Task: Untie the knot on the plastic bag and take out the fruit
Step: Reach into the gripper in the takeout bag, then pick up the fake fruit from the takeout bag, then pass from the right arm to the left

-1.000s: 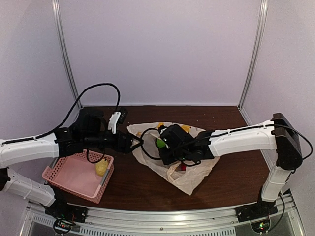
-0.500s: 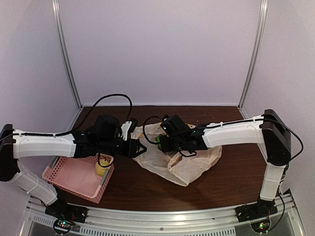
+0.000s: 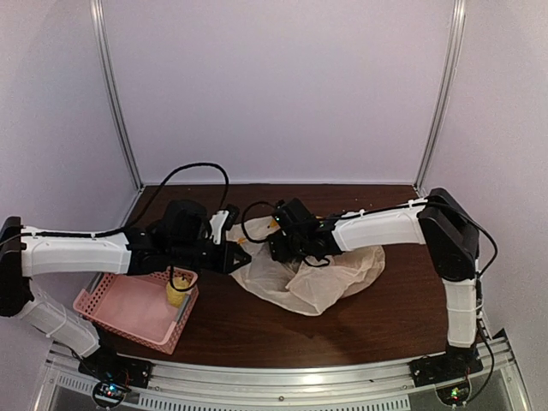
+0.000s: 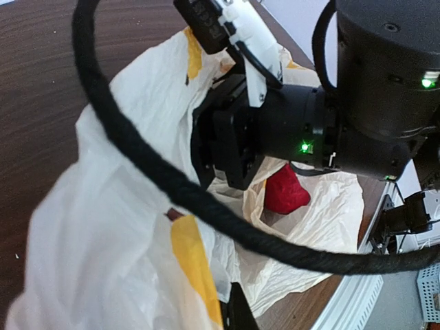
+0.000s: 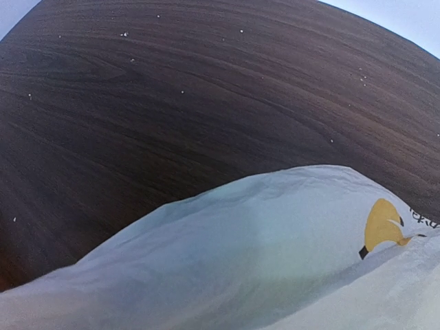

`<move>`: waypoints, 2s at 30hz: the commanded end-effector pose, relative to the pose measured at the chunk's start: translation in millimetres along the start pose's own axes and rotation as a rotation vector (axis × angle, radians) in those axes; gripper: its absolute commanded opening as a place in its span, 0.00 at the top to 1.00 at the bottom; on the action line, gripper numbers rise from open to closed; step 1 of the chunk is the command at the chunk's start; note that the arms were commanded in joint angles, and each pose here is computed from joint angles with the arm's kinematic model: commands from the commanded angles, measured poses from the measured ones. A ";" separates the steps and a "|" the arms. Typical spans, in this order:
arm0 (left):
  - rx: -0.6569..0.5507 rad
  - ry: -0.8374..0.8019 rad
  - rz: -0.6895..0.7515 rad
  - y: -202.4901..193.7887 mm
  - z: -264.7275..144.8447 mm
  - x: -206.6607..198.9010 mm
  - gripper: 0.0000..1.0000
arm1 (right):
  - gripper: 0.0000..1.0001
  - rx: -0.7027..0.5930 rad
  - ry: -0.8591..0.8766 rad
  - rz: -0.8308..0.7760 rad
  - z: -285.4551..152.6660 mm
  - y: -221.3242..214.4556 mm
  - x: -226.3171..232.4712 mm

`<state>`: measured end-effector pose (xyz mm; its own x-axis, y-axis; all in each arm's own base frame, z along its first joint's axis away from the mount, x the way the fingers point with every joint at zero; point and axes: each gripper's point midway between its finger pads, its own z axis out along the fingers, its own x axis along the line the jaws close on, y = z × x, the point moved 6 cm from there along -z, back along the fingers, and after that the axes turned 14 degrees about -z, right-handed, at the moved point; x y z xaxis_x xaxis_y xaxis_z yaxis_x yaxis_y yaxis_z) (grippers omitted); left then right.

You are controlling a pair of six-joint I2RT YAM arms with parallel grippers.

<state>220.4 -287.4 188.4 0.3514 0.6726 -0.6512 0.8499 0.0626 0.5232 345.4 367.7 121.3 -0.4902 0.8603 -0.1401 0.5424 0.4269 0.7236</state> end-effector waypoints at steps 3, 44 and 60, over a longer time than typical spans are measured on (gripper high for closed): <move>-0.026 -0.007 0.011 1.1 -8.7 -3.3 1.00 | 0.18 0.050 -0.009 -0.014 23.8 -11.2 -4.0; -0.230 -0.032 0.249 30.0 -67.0 -30.1 0.13 | 0.35 -0.543 0.724 -0.014 -228.1 16.2 -8.2; -0.225 -0.540 0.190 39.7 -121.6 -111.8 0.09 | 0.32 -0.694 0.843 -0.115 -280.8 39.9 7.9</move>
<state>175.3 -255.2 323.8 0.6578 0.3872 -0.6461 0.6389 0.1674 0.7508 182.6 307.9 312.9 -0.9447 0.2989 0.1351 0.1565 0.0485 0.9865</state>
